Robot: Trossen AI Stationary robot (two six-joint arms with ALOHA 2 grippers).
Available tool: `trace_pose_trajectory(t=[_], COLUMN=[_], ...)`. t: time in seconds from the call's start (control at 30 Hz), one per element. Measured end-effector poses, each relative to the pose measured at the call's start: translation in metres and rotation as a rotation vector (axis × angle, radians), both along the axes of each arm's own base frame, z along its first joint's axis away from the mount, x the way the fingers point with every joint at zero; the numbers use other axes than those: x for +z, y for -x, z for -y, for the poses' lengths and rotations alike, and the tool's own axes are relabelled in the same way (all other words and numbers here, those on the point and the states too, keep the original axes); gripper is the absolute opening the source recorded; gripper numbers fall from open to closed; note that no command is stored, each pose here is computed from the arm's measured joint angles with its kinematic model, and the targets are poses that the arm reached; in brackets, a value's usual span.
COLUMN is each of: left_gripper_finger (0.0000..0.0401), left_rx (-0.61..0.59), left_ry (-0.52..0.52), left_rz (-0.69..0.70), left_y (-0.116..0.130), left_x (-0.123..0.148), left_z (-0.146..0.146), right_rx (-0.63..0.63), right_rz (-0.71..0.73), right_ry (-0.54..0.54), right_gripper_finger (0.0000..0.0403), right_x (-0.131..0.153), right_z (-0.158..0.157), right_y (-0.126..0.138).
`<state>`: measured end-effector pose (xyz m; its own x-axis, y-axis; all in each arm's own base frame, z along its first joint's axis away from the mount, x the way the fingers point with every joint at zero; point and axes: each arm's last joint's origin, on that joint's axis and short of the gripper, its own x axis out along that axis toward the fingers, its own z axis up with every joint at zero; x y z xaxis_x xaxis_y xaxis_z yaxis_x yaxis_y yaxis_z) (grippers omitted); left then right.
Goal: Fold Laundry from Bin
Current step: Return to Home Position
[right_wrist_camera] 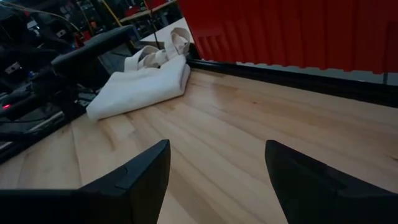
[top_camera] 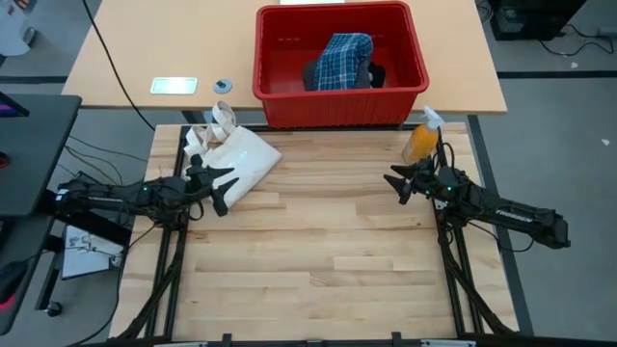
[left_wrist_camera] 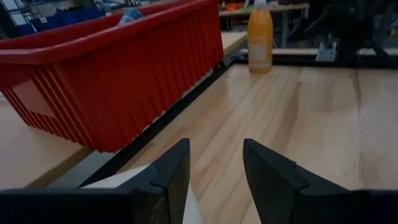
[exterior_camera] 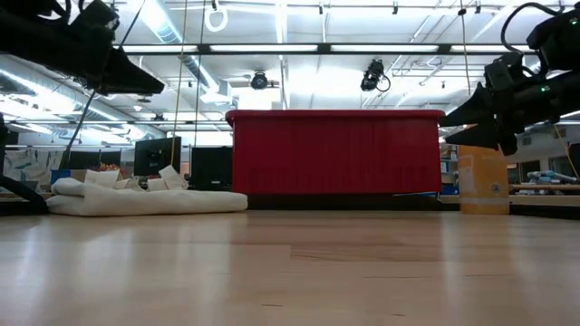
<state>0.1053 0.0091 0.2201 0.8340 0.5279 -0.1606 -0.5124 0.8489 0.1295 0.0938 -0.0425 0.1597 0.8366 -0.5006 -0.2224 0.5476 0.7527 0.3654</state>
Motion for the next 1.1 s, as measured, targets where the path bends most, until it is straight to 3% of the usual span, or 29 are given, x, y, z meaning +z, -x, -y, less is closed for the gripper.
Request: trace_pose_trajectory(t=[0.2, 0.43, 0.67, 0.73, 1.1], left_gripper_finger=[0.0153, 0.0153, 0.0153, 0.0153, 0.0153], left_rx=[0.001, 0.001, 0.001, -0.003, -0.009], left_ry=[0.007, 0.006, 0.014, 0.012, 0.001], left_rz=[0.086, 0.071, 0.170, 0.092, 0.208], left_y=[0.012, 0.013, 0.002, 0.002, 0.006], left_x=[0.007, 0.004, -0.052, -0.060, -0.051], left_z=[-0.001, -0.001, 0.000, 0.000, 0.000], right_rx=[0.000, -0.001, -0.002, -0.002, -0.002], right_rz=[-0.002, -0.001, -0.001, -0.001, 0.005], right_ry=[-0.001, 0.000, 0.000, 0.001, 0.003], right_gripper_finger=[0.0268, 0.0268, 0.0268, 0.0268, 0.0268], right_x=[0.000, 0.000, 0.000, 0.000, 0.001], right_z=[0.000, 0.000, 0.000, 0.000, 0.000], right_y=[0.000, 0.000, 0.000, 0.000, 0.000])
